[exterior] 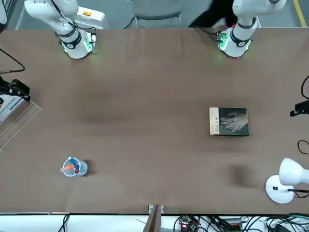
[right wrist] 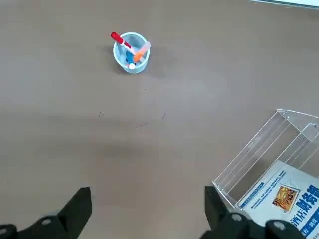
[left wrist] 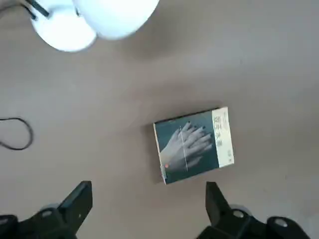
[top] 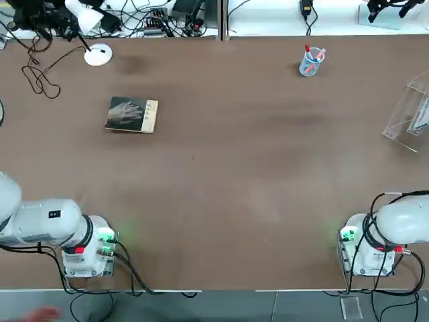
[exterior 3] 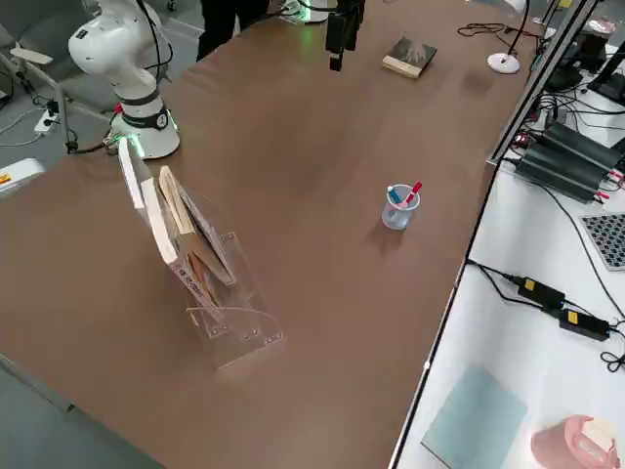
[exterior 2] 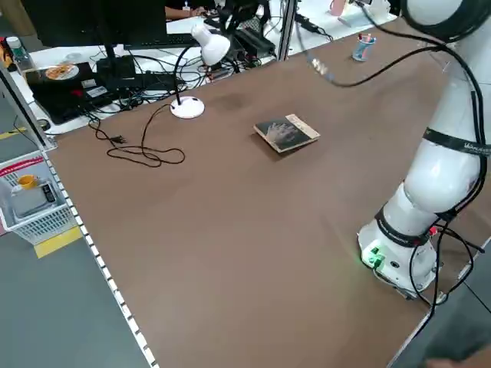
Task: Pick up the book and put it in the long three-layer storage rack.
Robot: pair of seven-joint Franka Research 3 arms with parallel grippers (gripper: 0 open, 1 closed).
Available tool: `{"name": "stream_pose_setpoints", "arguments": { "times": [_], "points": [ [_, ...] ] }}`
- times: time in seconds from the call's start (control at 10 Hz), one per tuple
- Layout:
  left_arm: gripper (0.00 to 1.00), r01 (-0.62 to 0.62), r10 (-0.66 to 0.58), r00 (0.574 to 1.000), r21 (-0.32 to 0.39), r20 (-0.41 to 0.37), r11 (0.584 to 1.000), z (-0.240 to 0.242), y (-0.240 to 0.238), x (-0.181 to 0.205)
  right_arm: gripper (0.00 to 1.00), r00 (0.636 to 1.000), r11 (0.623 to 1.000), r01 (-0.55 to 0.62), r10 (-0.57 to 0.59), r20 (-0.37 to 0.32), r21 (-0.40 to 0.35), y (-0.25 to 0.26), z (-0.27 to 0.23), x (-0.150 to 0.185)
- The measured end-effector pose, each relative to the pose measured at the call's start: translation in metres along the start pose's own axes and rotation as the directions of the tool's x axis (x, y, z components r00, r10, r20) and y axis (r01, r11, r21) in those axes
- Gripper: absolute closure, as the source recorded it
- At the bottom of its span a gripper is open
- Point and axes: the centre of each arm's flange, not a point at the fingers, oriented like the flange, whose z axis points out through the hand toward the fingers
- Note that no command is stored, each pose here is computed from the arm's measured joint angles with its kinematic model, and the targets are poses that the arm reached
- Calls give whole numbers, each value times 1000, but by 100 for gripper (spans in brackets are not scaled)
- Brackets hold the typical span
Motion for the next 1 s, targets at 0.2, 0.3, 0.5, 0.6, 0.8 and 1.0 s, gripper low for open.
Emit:
{"name": "stream_pose_setpoints", "arguments": {
  "times": [0.2,0.3,0.5,0.6,0.8,1.0],
  "points": [
    [0,32,-29,999,-89,29,995,38,-27,-4,0,1000,1000,-1,1,-1,-1,0,0,0],
    [0,41,-35,998,-131,42,990,56,-36,-7,0,1000,1000,-1,1,-2,-1,0,-1,0],
    [0,36,-23,997,-195,68,980,92,-55,-10,0,1000,1000,-1,1,-4,-1,0,-2,0],
    [0,45,-28,996,-227,80,973,110,-62,-11,0,1000,1000,-1,1,-5,-1,0,-2,0],
    [0,85,-59,994,-307,95,948,146,-79,-14,0,1000,1000,-1,1,-5,-3,0,-2,0],
    [0,79,-47,994,-371,94,925,182,-97,-18,0,1000,1000,-1,1,-5,-10,1,-2,0]
  ]
}}
